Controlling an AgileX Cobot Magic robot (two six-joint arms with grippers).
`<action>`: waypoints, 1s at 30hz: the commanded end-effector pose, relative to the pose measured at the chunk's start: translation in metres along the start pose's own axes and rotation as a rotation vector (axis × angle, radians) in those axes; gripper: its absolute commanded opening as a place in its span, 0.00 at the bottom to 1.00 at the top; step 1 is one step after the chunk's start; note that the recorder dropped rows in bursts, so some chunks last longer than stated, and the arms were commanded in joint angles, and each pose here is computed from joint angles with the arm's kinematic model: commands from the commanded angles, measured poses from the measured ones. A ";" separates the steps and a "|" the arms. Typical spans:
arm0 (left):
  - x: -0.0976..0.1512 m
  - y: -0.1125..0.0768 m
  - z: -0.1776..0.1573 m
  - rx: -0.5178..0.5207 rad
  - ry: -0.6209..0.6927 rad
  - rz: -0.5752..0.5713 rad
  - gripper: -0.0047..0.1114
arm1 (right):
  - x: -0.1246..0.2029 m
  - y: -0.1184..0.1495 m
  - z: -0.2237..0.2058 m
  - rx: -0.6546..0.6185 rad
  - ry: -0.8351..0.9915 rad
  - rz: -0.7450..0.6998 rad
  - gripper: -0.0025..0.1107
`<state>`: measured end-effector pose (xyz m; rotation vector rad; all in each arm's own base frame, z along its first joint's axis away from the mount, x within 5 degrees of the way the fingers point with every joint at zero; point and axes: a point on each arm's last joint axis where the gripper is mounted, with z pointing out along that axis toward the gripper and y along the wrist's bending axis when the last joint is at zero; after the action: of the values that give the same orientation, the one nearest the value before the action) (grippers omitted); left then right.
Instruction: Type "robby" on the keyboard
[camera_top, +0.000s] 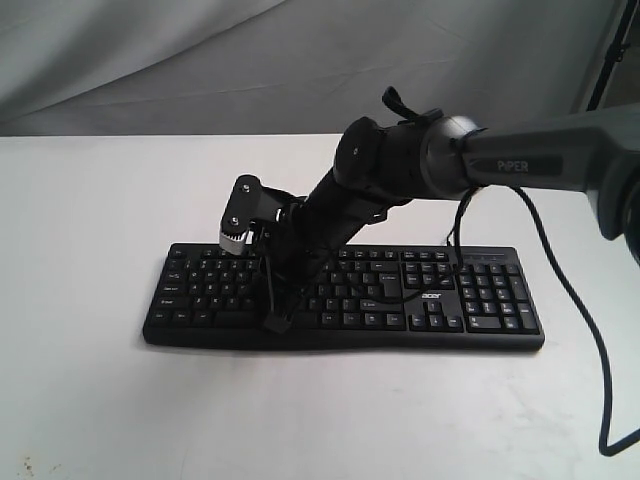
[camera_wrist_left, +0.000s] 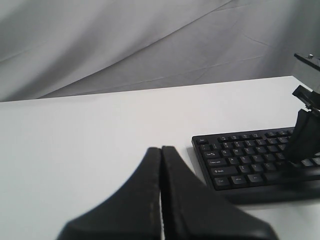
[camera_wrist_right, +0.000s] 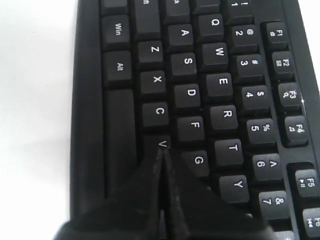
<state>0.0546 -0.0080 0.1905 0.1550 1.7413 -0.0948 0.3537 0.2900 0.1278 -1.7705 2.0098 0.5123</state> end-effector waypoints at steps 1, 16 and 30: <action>0.001 0.000 0.000 0.005 -0.005 0.003 0.04 | 0.000 -0.002 0.000 0.008 0.000 -0.003 0.02; 0.001 0.000 0.000 0.005 -0.005 0.003 0.04 | 0.003 -0.002 0.005 0.001 0.011 -0.002 0.02; 0.001 0.000 0.000 0.005 -0.005 0.003 0.04 | -0.005 -0.003 -0.008 0.040 -0.016 -0.010 0.02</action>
<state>0.0546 -0.0080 0.1905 0.1550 1.7413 -0.0948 0.3555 0.2899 0.1232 -1.7656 2.0115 0.4938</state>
